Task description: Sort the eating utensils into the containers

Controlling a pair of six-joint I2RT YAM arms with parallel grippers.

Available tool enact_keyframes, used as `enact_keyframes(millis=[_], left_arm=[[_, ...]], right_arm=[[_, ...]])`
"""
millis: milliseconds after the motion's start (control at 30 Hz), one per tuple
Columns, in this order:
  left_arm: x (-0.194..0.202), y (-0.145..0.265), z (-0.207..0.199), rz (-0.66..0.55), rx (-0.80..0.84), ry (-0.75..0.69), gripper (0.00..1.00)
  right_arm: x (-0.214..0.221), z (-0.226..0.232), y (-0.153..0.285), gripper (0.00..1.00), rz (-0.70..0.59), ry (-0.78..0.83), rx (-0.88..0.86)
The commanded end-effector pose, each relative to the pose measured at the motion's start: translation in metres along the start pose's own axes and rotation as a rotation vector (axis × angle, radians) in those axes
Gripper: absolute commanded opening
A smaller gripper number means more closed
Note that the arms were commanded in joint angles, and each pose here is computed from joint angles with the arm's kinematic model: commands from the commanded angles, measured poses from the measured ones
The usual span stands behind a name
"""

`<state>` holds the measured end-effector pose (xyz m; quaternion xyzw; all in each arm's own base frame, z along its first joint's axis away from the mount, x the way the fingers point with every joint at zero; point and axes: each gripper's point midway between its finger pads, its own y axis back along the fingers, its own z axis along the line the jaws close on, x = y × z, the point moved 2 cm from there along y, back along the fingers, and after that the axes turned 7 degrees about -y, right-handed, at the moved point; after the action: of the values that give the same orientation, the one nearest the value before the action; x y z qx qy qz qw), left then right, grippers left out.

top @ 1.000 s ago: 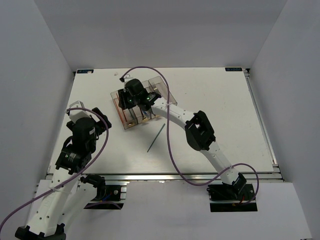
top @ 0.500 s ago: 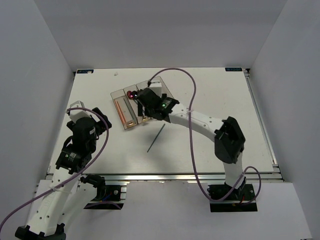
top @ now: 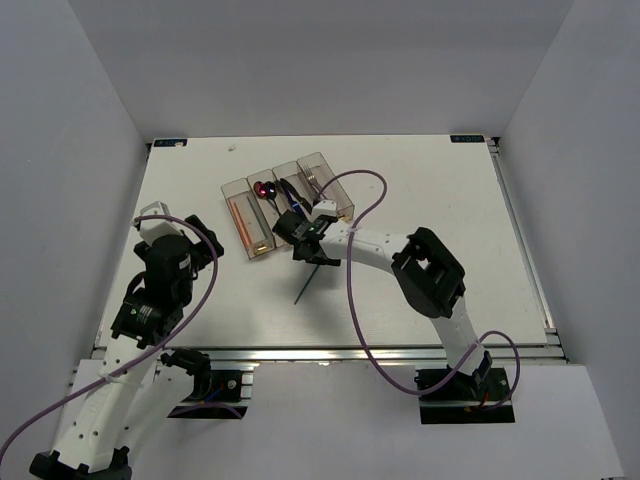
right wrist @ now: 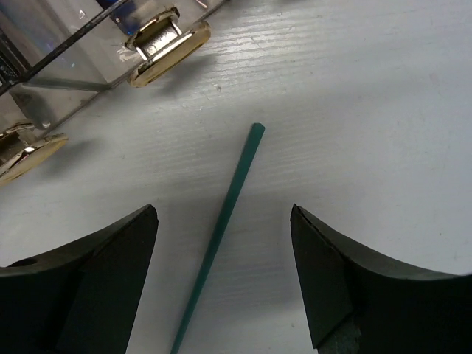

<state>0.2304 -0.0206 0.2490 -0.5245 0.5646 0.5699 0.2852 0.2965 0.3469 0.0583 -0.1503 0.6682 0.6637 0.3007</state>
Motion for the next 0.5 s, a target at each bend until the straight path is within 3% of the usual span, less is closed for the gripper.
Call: enact_keyframes(millis=[0, 200, 333, 433, 467], left_arm=[[0.000, 0.003, -0.004, -0.002, 0.028, -0.006, 0.98], [-0.001, 0.004, -0.004, -0.004, 0.034, -0.006, 0.98], [-0.002, 0.005, -0.004, -0.011, 0.037, -0.004, 0.98], [-0.001, 0.005, -0.005, -0.008, 0.040, -0.006, 0.98], [-0.002, 0.005, -0.005, -0.010, 0.038, -0.005, 0.98]], right_arm=[[-0.003, 0.004, 0.002, 0.75, -0.030, -0.093, -0.006], [0.024, -0.001, -0.024, 0.60, 0.045, -0.106, -0.009], [0.036, -0.014, -0.032, 0.44, 0.083, -0.106, 0.027], [0.033, -0.020, -0.026, 0.21, 0.074, -0.106, 0.024], [0.032, -0.025, -0.022, 0.03, 0.071, -0.102, 0.025]])
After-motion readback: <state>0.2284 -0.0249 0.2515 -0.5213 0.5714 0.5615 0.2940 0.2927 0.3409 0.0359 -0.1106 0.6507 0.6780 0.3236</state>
